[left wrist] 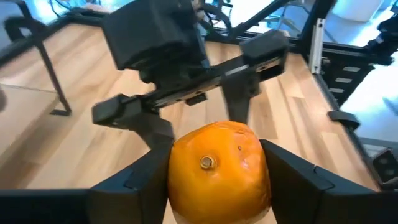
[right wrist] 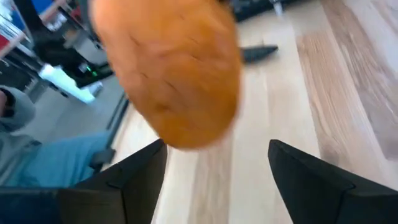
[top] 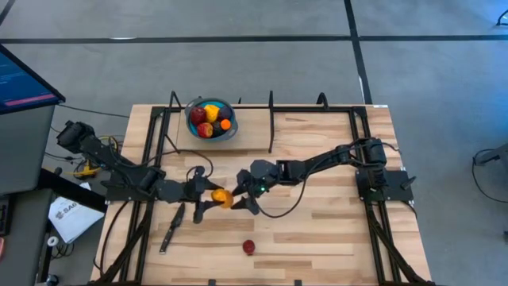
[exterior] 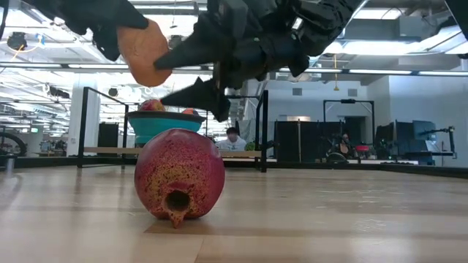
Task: Pick & Place Fruit
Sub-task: Put the yellow mango in the blue strainer bowl on the shelf
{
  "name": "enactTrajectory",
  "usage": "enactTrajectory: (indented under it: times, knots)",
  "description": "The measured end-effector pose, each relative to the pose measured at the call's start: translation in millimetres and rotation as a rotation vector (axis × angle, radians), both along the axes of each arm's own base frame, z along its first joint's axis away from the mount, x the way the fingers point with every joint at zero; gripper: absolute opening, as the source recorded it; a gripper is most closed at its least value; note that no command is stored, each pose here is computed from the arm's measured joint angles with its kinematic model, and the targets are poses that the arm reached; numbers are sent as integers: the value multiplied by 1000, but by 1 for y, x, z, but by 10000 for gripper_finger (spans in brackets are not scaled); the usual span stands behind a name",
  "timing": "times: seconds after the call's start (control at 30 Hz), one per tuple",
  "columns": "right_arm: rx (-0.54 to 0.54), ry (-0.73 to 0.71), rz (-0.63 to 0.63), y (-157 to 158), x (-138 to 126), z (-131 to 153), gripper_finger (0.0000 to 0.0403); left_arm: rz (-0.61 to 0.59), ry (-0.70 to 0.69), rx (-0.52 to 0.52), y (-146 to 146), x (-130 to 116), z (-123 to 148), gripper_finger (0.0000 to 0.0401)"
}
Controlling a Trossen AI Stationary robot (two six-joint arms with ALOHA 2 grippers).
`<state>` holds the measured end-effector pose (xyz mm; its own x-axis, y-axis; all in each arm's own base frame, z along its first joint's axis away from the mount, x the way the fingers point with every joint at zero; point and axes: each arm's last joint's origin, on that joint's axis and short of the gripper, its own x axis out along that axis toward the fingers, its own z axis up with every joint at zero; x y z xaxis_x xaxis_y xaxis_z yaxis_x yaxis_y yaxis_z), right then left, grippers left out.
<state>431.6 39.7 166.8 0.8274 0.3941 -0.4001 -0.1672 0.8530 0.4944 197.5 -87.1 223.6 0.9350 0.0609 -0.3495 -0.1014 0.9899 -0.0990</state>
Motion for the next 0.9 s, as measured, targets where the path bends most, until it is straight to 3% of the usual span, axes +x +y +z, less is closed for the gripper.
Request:
enactTrajectory:
  times: [0.17, 0.33, 0.53, 0.9]
  knots:
    - [-79, 114, -89, -2, -5, -11, 276, 47, -12, -55, 11, -3, 6, 210]
    - [-195, 151, -241, 4, -7, -15, 276, 153, -139, -93, 38, -11, 34, 211]
    - [-191, 34, -252, 21, -4, -6, 276, 338, -104, 48, 91, -9, 59, 209]
    - [-172, -40, -255, 24, -1, 1, 276, 680, 44, 193, 198, -6, 65, 211]
